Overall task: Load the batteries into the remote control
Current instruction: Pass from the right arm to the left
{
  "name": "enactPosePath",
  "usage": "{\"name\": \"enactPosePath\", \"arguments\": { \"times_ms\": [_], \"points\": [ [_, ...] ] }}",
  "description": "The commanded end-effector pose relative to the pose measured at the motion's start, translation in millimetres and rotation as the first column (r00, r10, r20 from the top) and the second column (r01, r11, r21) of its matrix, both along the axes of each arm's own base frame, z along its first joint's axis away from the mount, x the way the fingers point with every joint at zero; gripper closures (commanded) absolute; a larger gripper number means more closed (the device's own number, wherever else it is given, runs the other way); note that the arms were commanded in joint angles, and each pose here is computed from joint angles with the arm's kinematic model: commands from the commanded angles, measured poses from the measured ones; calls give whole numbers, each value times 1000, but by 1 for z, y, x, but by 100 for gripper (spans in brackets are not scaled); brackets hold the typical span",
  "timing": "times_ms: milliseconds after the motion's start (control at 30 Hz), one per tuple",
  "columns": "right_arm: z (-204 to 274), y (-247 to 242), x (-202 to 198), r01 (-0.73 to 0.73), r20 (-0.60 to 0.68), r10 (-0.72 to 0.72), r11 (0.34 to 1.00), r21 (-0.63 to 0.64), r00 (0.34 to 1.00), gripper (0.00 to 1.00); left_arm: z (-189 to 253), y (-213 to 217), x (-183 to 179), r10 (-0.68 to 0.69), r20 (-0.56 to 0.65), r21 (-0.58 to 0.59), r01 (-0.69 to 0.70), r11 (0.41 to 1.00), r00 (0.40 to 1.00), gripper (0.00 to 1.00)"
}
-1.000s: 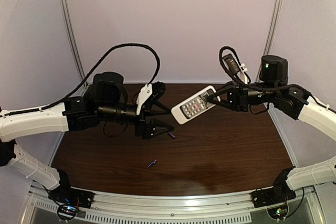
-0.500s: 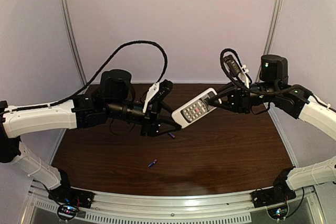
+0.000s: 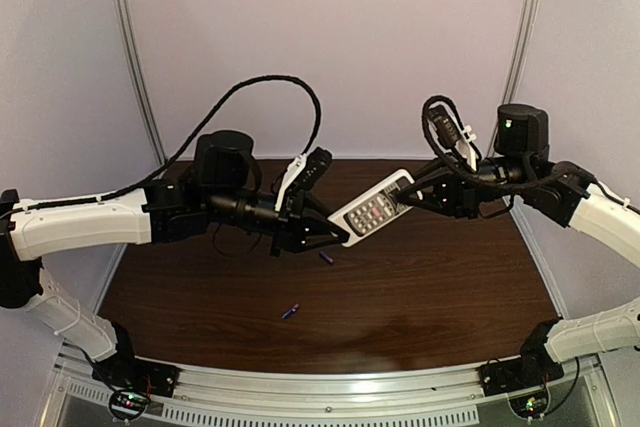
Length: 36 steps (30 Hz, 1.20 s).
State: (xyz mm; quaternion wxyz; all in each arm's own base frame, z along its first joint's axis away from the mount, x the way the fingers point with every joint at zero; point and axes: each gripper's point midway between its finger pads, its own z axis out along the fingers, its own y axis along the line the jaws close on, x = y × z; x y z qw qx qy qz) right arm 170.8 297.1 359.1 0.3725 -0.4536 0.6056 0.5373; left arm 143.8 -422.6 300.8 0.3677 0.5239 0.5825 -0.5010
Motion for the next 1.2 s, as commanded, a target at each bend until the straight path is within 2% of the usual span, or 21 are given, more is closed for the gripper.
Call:
{"name": "enactPosePath", "arguments": {
  "times_ms": [0, 33, 67, 133, 200, 233, 333, 433, 533, 600, 733, 867, 967, 1033, 1167],
  "points": [
    [8, 1, -1, 6, 0, -6, 1000, 8, 1000, 100, 23, -5, 2, -13, 71, -85, 19, 996, 997, 89],
    [8, 0, 0, 14, 1, -14, 1000, 4, 1000, 100, 24, -5, 1, -15, 76, -90, 22, 996, 997, 94],
    [8, 0, 2, 27, 2, -27, 1000, 0, 1000, 89, 26, -4, 0, -14, 81, -97, 22, 995, 997, 96],
    [8, -1, 6, 58, 3, -58, 998, -6, 998, 58, 28, -2, 1, 2, 91, -112, 8, 994, 996, 99],
    [8, -3, 15, 119, 4, -118, 993, -19, 993, 35, 28, 0, 5, 34, 110, -117, -21, 993, 993, 100],
    [8, -5, 20, 156, 6, -156, 987, -29, 988, 24, 28, 1, 9, 55, 120, -116, -41, 992, 991, 100],
    [10, -13, 35, 265, 32, -264, 963, -42, 964, 2, 21, 4, 23, 138, 159, -95, -124, 988, 978, 100],
    [16, -26, 54, 416, 3, -416, 909, -28, 909, 0, 15, 6, 37, 207, 203, -76, -196, 978, 957, 100],
    [28, -45, 71, 566, -22, -566, 824, 8, 824, 0, 10, 12, 57, 307, 255, -60, -302, 951, 917, 100],
    [26, -46, 75, 581, -50, -581, 814, -16, 813, 0, 12, 17, 70, 377, 279, -69, -373, 925, 883, 100],
    [15, -46, 91, 631, -141, -637, 771, -85, 758, 0, 15, 20, 81, 426, 346, -93, -421, 902, 836, 100],
    [11, -46, 91, 646, -233, -639, 761, -59, 732, 0, 12, 29, 94, 500, 440, -98, -513, 853, 746, 100],
    [-3, -47, 96, 656, -274, -664, 743, -135, 696, 0, 11, 35, 99, 541, 517, -114, -573, 812, 663, 100],
    [-14, -42, 94, 630, -319, -645, 759, -163, 695, 0, 15, 41, 102, 573, 547, -136, -610, 780, 610, 100],
    [-16, -31, 88, 588, -428, -575, 800, -118, 697, 0, 19, 52, 108, 615, 619, -178, -676, 715, 488, 100]
  ]
}}
